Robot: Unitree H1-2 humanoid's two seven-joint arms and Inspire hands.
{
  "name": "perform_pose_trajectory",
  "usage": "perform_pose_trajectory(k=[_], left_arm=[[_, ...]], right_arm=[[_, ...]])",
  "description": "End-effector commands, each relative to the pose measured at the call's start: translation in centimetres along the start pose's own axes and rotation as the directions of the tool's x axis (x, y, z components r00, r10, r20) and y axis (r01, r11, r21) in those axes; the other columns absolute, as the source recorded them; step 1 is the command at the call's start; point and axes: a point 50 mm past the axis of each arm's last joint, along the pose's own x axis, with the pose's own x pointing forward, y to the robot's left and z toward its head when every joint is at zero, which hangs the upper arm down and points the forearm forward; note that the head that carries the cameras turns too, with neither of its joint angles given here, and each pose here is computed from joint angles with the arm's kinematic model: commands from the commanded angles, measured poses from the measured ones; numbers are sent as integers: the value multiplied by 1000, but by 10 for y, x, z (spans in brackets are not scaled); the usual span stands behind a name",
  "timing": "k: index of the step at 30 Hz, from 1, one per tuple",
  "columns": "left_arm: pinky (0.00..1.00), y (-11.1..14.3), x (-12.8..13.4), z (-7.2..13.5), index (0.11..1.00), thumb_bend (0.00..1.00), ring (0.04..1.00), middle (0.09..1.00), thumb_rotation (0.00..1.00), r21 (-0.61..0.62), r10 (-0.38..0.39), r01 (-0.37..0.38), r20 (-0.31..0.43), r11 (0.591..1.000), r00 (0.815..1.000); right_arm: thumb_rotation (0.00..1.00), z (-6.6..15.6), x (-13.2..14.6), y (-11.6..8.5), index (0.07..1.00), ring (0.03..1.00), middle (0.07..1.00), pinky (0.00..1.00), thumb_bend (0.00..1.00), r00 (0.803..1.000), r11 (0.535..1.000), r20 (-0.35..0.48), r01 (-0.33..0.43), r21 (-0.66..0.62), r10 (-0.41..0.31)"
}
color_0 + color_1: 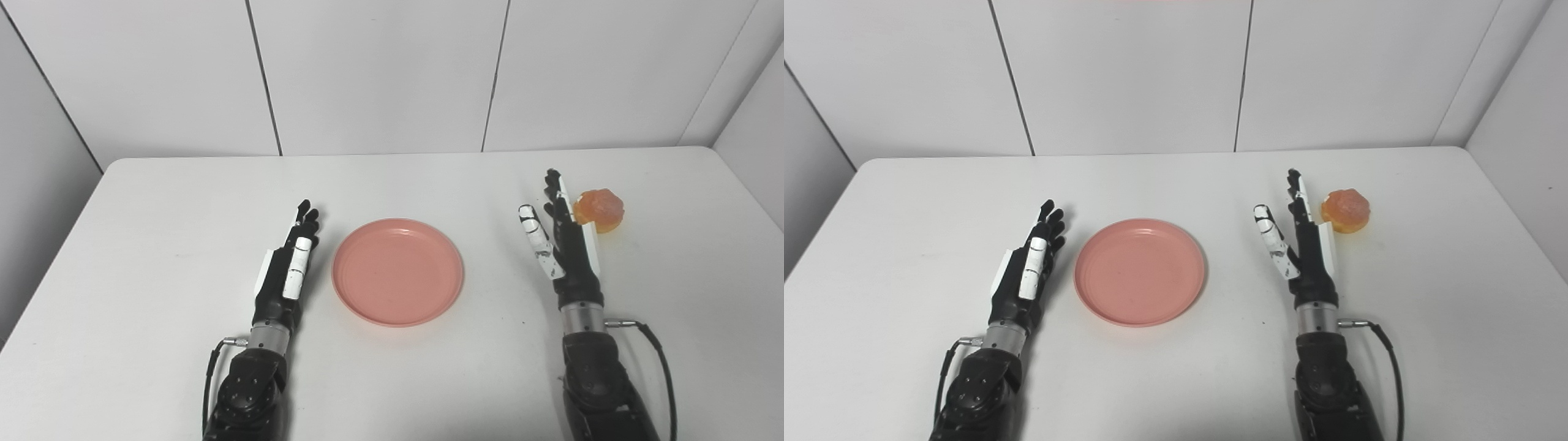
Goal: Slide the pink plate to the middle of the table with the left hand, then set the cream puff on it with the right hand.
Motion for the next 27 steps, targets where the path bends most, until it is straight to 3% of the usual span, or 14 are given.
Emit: perform_pose_trajectory(k=[1,9,14,18,27], left_arm=[[989,1,-11,-13,983,694,985,981,1000,-4,14,-14,-43,1000,999],[968,1,-13,-14,975,708,979,979,1000,-13,14,-14,-38,1000,999],[990,4,-13,-14,961,726,982,975,964,-52,14,-16,-42,999,999],[993,6,-14,-13,958,714,979,974,958,-51,22,-24,-41,998,999],[989,9,-15,-14,963,700,972,968,929,-64,12,-14,-37,998,999]], right_arm=[[743,22,26,-17,965,939,957,896,592,994,996,88,72,-48,-67],[492,19,47,-54,933,919,927,875,657,978,966,150,173,-191,-146],[428,17,58,-67,930,862,928,729,696,971,944,136,224,-241,-196],[399,13,64,-77,926,891,927,786,715,966,917,118,257,-306,-231],[300,-2,80,-82,912,847,913,738,731,974,901,26,219,-375,-226]])
